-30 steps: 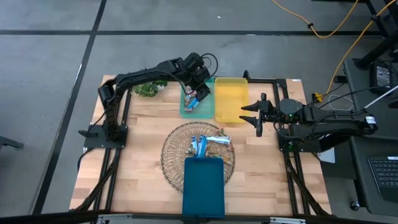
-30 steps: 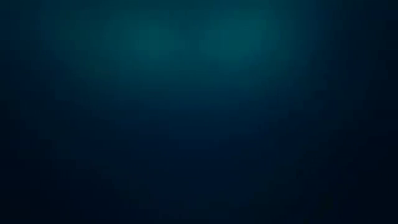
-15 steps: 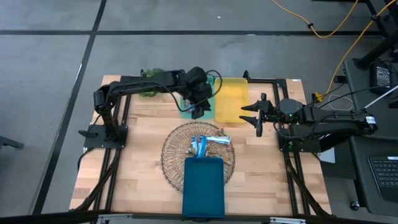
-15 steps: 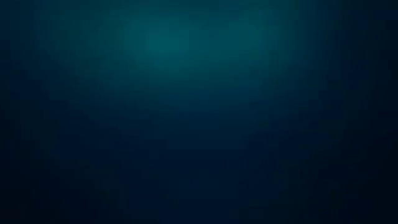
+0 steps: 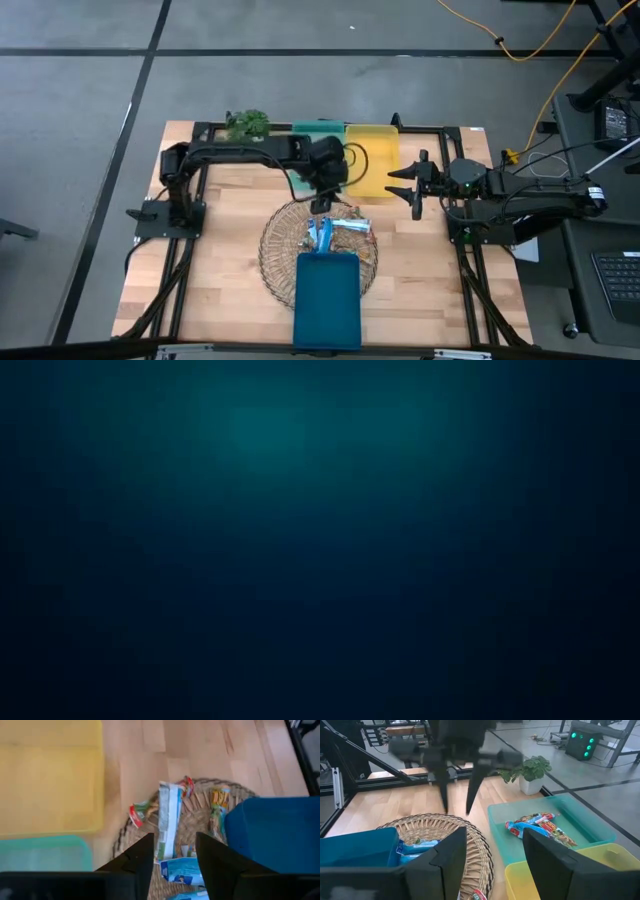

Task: Pick and place Granola Bars by type
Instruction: Put the yellow granola bar into the blue container

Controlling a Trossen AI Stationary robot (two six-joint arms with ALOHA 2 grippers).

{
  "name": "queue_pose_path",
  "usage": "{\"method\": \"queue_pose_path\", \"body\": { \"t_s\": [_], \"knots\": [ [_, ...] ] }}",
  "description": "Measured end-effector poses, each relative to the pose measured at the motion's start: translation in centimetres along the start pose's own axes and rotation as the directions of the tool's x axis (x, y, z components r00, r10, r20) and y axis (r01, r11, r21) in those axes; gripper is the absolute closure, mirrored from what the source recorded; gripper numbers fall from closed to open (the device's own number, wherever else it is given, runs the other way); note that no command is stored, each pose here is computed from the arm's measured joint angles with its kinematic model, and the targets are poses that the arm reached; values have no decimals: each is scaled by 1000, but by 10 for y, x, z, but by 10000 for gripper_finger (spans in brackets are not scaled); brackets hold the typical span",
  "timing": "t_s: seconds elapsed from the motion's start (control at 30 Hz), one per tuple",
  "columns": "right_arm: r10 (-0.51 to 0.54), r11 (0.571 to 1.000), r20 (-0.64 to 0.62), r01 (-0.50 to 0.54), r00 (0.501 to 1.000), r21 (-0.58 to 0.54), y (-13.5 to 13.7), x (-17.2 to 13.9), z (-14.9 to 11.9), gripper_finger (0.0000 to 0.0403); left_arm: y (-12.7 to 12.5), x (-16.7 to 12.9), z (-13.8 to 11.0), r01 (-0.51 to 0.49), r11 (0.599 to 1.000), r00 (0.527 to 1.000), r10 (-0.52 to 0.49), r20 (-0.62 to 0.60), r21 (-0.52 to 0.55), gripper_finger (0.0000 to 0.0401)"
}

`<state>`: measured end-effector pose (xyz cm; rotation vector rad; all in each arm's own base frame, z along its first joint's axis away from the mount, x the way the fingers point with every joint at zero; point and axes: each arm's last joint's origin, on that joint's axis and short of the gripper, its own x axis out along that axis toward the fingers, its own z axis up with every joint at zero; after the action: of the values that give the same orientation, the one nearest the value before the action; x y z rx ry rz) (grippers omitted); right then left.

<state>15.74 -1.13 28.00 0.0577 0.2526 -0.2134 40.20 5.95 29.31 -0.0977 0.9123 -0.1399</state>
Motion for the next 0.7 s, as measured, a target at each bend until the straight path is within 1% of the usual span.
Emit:
{"method": "queue_pose_path", "body": {
  "t_s": [0.13,0.27,0.4,0.5,0.7],
  "knots": [
    [0,1000,-3,0,1000,-1,0,0,0,207,-7,26,-4,17,1000,999,-17,-50,-2,236],
    [0,1000,-2,0,1000,-4,0,0,0,207,-7,45,-3,25,1000,999,-25,-37,-12,220],
    [3,1000,-3,-3,1000,-4,0,0,0,207,-3,63,-4,24,999,999,-26,-34,-46,214],
    [23,1000,-4,-23,1000,-5,1,0,0,207,-1,76,-7,26,999,999,-28,-46,-46,214],
    [33,999,-5,-33,999,-5,1,0,0,207,-2,108,-18,37,997,994,-43,-101,-62,210]
  ]
}}
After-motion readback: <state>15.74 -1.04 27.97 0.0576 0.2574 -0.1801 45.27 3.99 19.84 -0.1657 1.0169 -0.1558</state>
